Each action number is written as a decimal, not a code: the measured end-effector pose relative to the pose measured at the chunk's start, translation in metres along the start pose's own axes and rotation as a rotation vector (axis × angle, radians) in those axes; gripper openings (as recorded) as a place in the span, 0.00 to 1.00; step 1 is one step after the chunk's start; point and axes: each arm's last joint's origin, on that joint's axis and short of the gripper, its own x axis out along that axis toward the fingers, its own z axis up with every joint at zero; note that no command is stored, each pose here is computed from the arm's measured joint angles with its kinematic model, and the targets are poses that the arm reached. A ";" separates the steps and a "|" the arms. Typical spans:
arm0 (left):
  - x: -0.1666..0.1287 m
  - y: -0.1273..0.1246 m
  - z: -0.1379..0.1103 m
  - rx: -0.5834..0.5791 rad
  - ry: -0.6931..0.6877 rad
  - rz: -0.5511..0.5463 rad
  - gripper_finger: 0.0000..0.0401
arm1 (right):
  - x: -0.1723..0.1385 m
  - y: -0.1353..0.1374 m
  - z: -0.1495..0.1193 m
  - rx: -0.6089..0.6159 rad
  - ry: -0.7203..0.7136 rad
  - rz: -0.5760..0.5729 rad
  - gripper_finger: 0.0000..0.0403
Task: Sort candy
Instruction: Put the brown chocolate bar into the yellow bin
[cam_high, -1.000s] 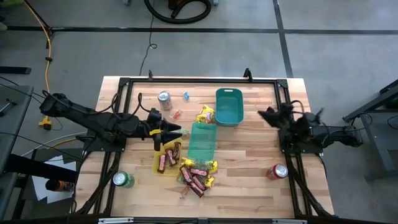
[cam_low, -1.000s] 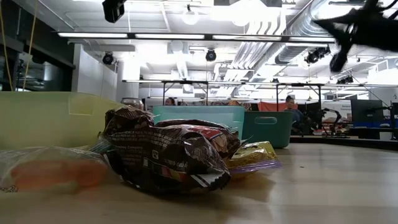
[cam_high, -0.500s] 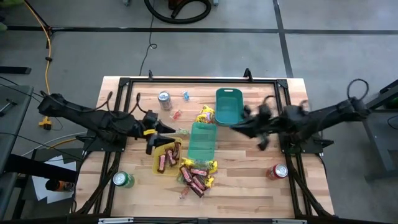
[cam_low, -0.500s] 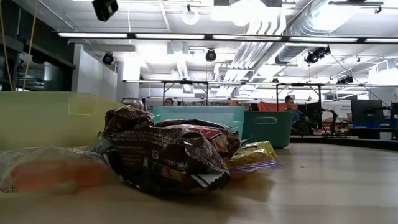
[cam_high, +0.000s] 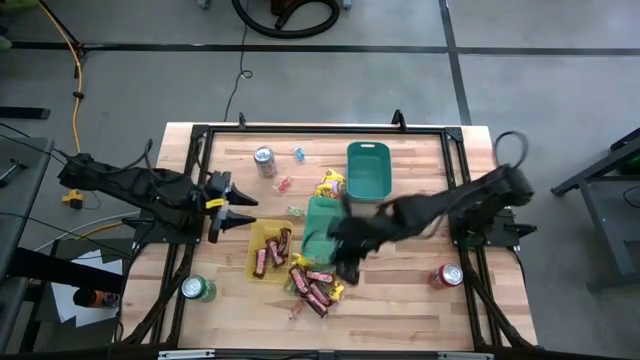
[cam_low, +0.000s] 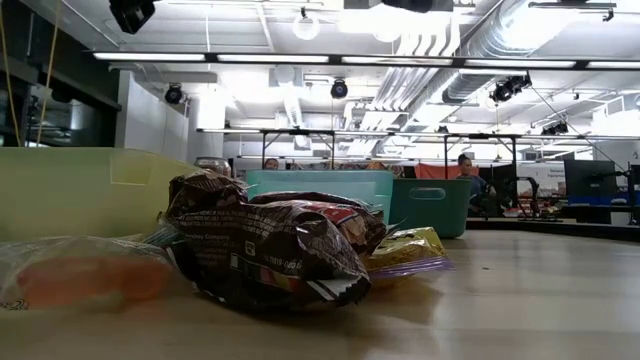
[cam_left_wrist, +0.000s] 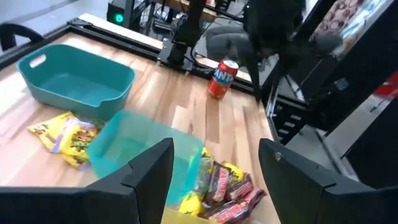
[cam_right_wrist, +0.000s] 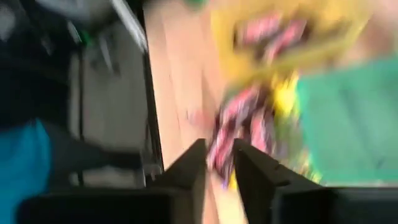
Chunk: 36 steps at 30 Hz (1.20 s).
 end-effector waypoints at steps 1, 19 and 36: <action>-0.001 0.001 -0.001 0.010 0.004 0.006 0.55 | 0.012 0.006 -0.005 -0.005 0.052 -0.018 0.26; 0.002 0.007 -0.008 0.033 0.044 0.156 0.55 | 0.162 0.013 -0.048 -0.309 0.279 -0.426 0.53; 0.002 0.009 -0.006 0.035 0.007 0.232 0.55 | 0.132 0.020 -0.035 -0.375 0.293 -0.565 0.02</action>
